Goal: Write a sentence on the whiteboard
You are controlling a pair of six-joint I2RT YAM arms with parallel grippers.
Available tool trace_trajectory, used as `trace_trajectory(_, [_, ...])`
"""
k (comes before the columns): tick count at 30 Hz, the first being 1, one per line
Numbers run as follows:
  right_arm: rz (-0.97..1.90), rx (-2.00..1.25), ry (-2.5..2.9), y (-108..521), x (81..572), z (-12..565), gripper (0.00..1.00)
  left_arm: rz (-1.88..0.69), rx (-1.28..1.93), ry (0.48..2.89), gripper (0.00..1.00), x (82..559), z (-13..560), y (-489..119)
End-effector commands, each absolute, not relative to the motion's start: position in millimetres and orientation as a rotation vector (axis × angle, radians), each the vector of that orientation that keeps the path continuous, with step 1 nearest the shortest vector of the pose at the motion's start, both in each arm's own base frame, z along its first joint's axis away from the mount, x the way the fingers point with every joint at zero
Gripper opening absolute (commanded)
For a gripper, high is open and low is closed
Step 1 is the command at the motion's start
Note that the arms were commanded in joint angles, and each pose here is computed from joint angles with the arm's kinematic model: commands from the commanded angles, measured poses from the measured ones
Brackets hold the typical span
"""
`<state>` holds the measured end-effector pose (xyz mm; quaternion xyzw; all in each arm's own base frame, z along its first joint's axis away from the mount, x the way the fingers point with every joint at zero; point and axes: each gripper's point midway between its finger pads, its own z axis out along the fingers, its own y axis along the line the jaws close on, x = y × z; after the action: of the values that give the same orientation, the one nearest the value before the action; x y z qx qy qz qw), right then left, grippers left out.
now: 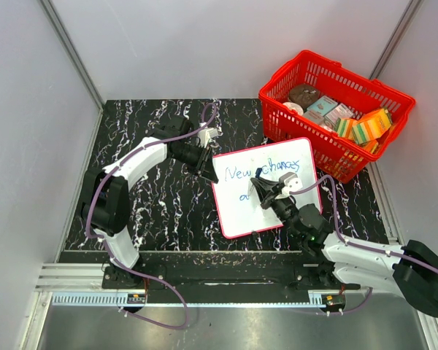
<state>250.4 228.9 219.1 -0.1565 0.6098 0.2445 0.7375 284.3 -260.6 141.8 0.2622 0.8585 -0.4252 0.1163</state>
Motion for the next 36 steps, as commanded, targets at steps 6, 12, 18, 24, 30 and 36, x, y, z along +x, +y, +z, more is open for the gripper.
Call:
trace_trajectory(6, [0.528,-0.274,1.278,223,256,240,0.00,-0.984,0.864,2.469,0.00,304,129,-249])
trace_trajectory(12, [0.487,-0.256,1.308,222,264,231,0.00,-0.980,0.868,2.465,0.00,304,130,-250])
trace_trajectory(18, [0.466,-0.236,1.317,213,262,229,0.00,-0.978,0.869,2.464,0.00,304,130,-249])
trace_trajectory(24, [0.457,-0.233,1.325,213,264,226,0.00,-0.979,0.869,2.467,0.00,303,130,-250])
trace_trajectory(30, [0.461,-0.249,1.357,216,263,219,0.00,-0.972,0.870,2.464,0.00,304,130,-249])
trace_trajectory(36, [0.459,-0.256,1.394,215,262,210,0.00,-0.967,0.869,2.464,0.00,304,131,-249])
